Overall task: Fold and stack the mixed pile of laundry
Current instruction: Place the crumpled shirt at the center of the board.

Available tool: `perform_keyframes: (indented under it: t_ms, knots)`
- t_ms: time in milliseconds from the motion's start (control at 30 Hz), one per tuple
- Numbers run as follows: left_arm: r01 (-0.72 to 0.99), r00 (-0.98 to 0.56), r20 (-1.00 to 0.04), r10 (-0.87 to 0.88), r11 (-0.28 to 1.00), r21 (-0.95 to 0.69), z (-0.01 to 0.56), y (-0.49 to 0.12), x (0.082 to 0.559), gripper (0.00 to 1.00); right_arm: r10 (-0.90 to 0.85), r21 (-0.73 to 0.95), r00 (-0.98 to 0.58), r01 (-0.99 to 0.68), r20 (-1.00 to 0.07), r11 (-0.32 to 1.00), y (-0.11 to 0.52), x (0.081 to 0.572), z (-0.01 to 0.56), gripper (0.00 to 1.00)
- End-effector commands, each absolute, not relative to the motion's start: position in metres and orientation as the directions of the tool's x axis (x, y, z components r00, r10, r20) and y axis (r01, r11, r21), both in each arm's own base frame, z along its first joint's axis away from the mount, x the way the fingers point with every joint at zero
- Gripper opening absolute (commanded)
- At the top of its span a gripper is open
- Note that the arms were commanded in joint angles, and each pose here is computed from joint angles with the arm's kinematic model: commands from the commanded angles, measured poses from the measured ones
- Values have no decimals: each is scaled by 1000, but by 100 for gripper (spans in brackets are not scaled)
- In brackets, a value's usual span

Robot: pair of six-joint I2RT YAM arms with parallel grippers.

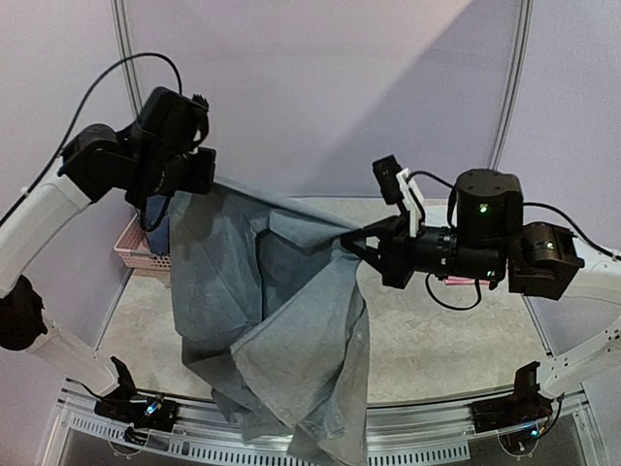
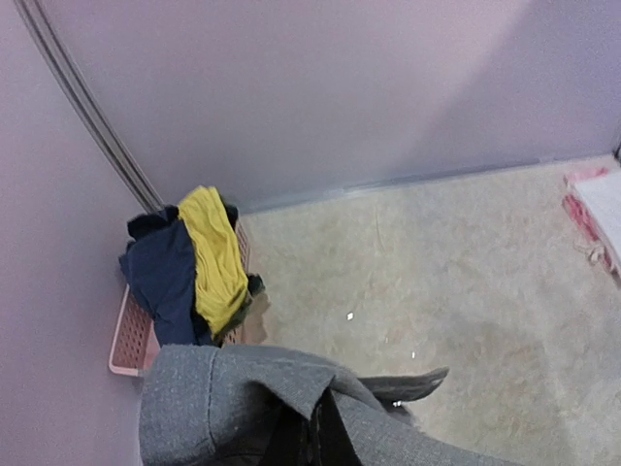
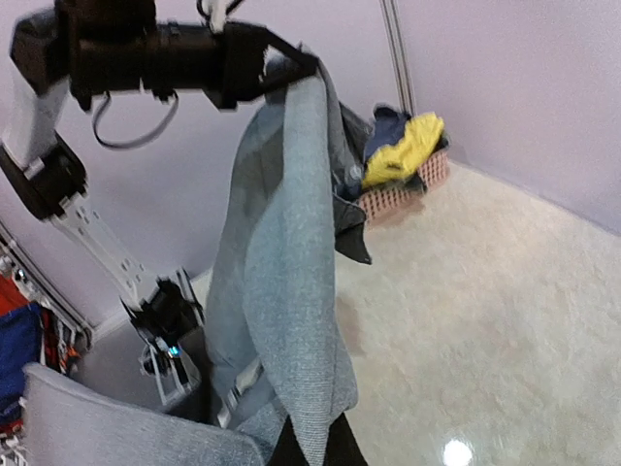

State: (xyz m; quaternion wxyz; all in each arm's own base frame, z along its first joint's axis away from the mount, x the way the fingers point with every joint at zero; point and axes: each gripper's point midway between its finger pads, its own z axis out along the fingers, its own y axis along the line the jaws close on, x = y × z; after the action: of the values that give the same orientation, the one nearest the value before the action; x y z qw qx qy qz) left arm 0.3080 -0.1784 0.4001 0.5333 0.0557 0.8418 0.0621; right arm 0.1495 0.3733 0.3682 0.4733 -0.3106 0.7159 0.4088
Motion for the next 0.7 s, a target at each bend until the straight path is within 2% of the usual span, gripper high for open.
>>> perform_keyframes:
  t_ms: [0, 133, 300, 400, 467, 500, 533, 600, 667]
  knots:
    - [-68, -611, -759, 226, 940, 335, 323, -129, 325, 0, -261, 387, -549, -788, -794, 479, 350, 151, 252, 0]
    - [23, -705, -667, 242, 947, 319, 243, -145, 328, 0, -231, 506, -678, -695, -698, 510, 338, 182, 186, 0]
    - [72, -779, -588, 218, 962, 263, 177, -154, 338, 0, -193, 573, -787, -571, -587, 588, 321, 223, 127, 0]
    - [71, -802, -559, 212, 962, 262, 151, -154, 346, 0, -165, 563, -824, -501, -542, 657, 311, 245, 104, 6]
    - [68, -811, -550, 199, 966, 250, 139, -154, 349, 0, -158, 524, -838, -462, -522, 716, 305, 257, 94, 18]
    - [63, -813, -551, 190, 968, 241, 136, -153, 349, 4, -158, 510, -840, -452, -518, 732, 304, 261, 92, 22]
    - [63, -810, -555, 187, 970, 234, 135, -153, 348, 15, -161, 504, -840, -452, -518, 736, 304, 262, 93, 27]
    - [56, -794, -581, 178, 974, 221, 142, -150, 344, 48, -162, 485, -838, -447, -521, 752, 302, 266, 99, 41]
    - [50, -768, -614, 182, 973, 227, 153, -146, 335, 75, -155, 437, -830, -430, -536, 790, 293, 272, 110, 51]
